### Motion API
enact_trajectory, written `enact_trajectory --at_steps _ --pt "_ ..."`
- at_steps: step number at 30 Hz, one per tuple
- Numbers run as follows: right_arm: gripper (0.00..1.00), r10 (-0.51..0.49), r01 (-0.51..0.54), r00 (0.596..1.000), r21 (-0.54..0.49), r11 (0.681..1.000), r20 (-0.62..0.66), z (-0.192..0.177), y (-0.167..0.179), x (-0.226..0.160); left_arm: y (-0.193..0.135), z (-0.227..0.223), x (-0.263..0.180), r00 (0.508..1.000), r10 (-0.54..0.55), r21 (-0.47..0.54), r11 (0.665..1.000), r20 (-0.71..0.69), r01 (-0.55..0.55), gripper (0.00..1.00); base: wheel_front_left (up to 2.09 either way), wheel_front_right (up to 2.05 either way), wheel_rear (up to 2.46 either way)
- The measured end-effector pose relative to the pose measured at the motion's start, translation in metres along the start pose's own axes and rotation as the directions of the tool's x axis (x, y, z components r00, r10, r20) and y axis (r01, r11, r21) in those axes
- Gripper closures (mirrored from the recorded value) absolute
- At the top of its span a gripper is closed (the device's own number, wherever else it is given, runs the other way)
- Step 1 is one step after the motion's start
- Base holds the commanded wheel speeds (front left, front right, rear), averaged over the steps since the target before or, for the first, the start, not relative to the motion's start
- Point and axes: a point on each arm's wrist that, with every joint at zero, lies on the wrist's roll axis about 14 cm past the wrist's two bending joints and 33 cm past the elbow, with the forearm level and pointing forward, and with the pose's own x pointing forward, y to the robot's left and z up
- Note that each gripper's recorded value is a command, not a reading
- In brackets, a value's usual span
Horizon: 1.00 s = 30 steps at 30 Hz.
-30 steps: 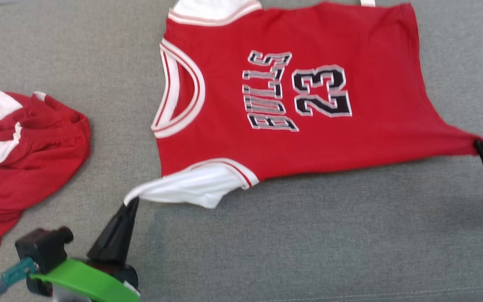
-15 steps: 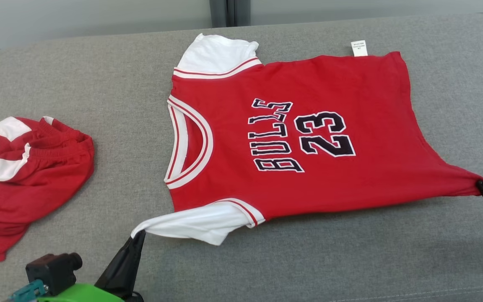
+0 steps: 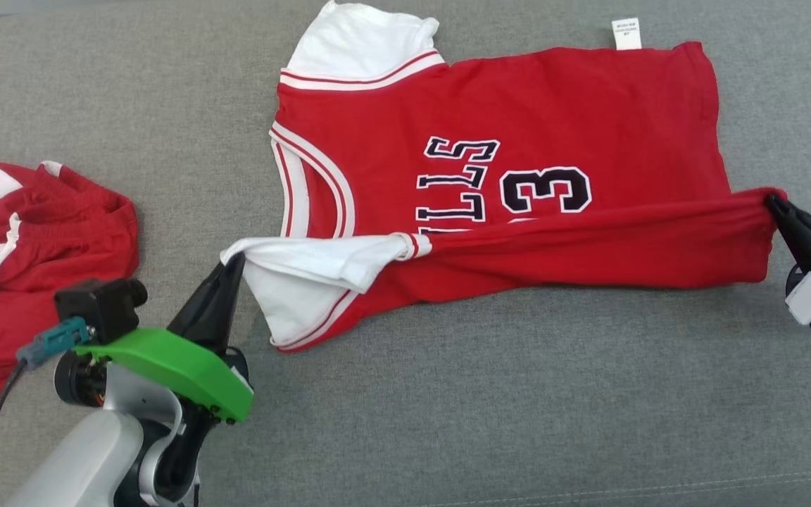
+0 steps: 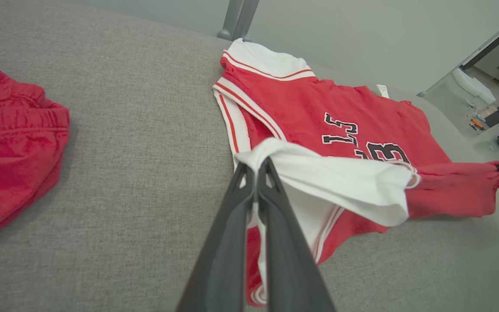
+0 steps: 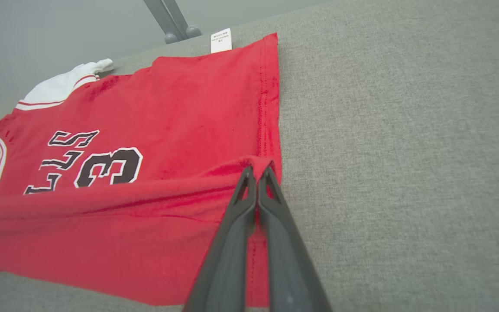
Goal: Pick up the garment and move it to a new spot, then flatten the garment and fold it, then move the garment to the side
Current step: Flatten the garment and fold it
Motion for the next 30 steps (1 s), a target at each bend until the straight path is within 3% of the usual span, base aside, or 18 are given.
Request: enact_trajectory --at_steps 8,10,11,12,13,21,30 --pt "1.0 0.004 -0.003 1.0 -0.055 0.998 0.002 0.005 0.002 0.038 0.017 0.006 0.039 1.0 0.006 0.088 0.996 0.005 -0.006 1.0 0.0 0.0 0.0" --pt "0.47 0.001 0.0 1.0 -0.064 0.998 0.003 0.004 0.001 0.045 0.019 0.006 0.045 1.0 -0.004 0.106 0.994 0.011 0.003 1.0 0.0 0.0 0.0" --pt "0.0 -0.002 0.002 1.0 -0.064 0.998 0.015 0.006 0.001 0.048 0.019 0.006 0.048 1.0 -0.013 0.118 0.993 0.011 0.012 0.84 0.0 0.0 0.0" --pt "0.0 -0.001 0.002 1.0 -0.061 0.998 0.016 0.005 0.001 0.05 0.019 0.004 0.051 1.0 -0.014 0.117 0.993 0.008 0.013 0.6 0.0 0.0 0.0" --pt "0.0 0.001 0.0 1.0 -0.055 0.998 0.025 0.005 0.002 0.053 0.02 0.002 0.053 1.0 -0.012 0.118 0.993 0.007 0.011 0.0 0.0 0.0 0.0" --pt "0.0 0.009 0.003 0.976 -0.057 0.998 0.219 0.031 0.005 0.038 0.024 0.004 0.043 0.994 0.024 0.123 0.992 0.102 -0.036 0.0 0.0 0.0 0.0" --pt "0.0 -0.015 0.02 0.961 -0.015 1.0 0.275 0.005 0.004 -0.01 0.021 -0.069 -0.007 0.993 0.097 -0.023 0.995 -0.064 -0.098 0.0 0.0 0.0 0.0"
